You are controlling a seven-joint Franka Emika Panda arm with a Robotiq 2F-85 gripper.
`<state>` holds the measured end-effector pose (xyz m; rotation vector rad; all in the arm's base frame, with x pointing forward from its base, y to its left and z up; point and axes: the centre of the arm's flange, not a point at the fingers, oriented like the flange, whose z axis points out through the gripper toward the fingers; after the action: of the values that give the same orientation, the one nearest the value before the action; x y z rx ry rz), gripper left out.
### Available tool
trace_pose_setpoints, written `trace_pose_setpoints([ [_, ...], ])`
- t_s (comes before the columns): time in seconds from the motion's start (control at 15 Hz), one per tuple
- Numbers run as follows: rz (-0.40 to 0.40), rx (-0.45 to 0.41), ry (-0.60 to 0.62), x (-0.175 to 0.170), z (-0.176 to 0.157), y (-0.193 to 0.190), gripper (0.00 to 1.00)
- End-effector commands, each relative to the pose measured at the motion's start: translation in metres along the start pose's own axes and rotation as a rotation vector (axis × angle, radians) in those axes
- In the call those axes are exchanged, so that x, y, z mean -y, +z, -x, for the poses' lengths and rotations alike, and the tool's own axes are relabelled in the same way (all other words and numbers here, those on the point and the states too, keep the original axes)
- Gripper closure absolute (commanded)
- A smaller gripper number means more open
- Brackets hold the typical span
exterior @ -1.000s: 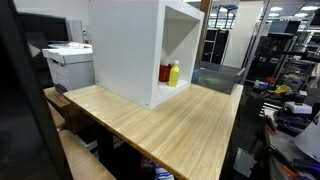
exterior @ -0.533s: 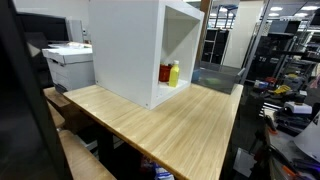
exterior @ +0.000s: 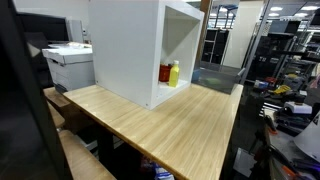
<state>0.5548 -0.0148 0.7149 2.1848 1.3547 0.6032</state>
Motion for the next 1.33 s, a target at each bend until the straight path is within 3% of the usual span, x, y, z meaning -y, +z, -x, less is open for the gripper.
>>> trace_pose_setpoints([
  [0.0, 0.002, -0.036, -0.032, 0.006, -0.002, 0.004, 0.95],
  [0.73, 0.040, -0.086, -0.014, -0.005, -0.009, -0.008, 0.95],
  [1.27, 0.034, -0.117, 0.004, -0.005, -0.016, 0.007, 0.95],
])
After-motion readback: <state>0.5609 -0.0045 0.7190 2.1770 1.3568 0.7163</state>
